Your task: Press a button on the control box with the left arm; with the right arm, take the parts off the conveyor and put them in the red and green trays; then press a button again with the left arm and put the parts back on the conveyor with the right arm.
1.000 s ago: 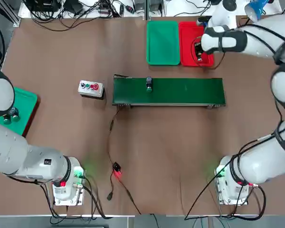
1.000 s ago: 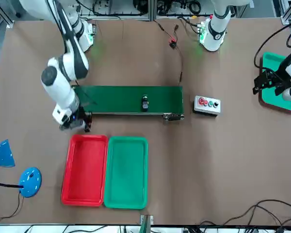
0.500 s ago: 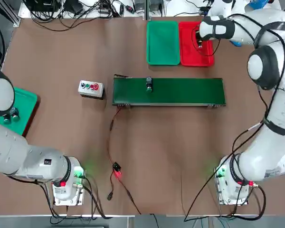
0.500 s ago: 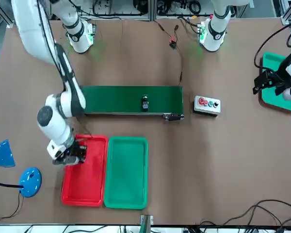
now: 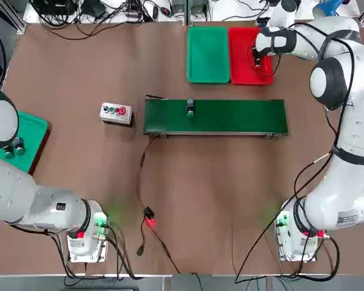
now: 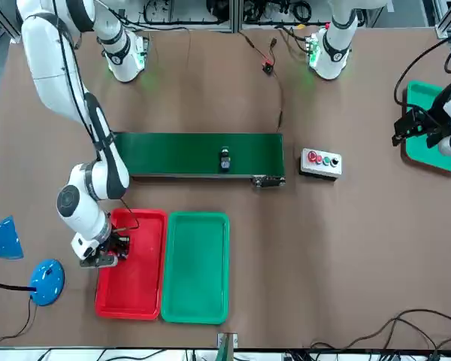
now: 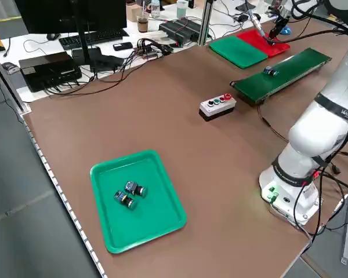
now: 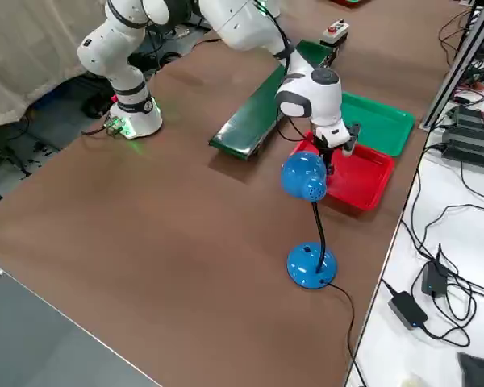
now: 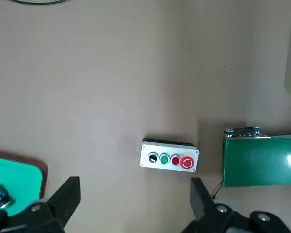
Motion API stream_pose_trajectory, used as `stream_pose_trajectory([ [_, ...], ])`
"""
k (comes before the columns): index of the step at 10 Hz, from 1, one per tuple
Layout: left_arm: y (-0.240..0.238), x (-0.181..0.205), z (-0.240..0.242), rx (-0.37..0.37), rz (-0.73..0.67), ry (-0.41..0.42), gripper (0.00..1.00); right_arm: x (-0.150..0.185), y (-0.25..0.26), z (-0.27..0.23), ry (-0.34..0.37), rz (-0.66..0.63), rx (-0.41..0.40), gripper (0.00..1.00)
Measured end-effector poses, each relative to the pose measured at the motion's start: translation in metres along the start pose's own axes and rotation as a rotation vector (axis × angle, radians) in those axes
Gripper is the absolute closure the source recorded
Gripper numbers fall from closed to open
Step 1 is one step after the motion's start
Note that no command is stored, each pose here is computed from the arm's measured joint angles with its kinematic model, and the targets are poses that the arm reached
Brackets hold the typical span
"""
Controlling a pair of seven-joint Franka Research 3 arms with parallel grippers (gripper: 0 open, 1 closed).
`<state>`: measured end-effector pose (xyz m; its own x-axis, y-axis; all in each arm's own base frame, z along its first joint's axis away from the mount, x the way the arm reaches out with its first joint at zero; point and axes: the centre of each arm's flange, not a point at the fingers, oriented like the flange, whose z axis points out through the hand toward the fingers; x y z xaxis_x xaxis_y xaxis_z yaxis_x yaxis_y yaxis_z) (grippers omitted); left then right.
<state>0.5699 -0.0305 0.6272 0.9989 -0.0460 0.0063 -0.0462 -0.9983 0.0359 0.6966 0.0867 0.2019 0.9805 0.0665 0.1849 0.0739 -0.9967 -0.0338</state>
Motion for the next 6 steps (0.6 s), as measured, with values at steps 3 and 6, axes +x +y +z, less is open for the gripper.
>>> stream_pose_trajectory([
  [3, 0.000, 0.000, 0.000, 0.000, 0.000, 0.000, 0.00, 0.002, -0.007, -0.001, 0.004, -0.009, 0.003, 0.56],
  [6, 0.000, 0.000, 0.000, 0.000, 0.000, 0.000, 0.00, 0.015, -0.019, -0.015, 0.027, -0.028, 0.011, 0.11],
])
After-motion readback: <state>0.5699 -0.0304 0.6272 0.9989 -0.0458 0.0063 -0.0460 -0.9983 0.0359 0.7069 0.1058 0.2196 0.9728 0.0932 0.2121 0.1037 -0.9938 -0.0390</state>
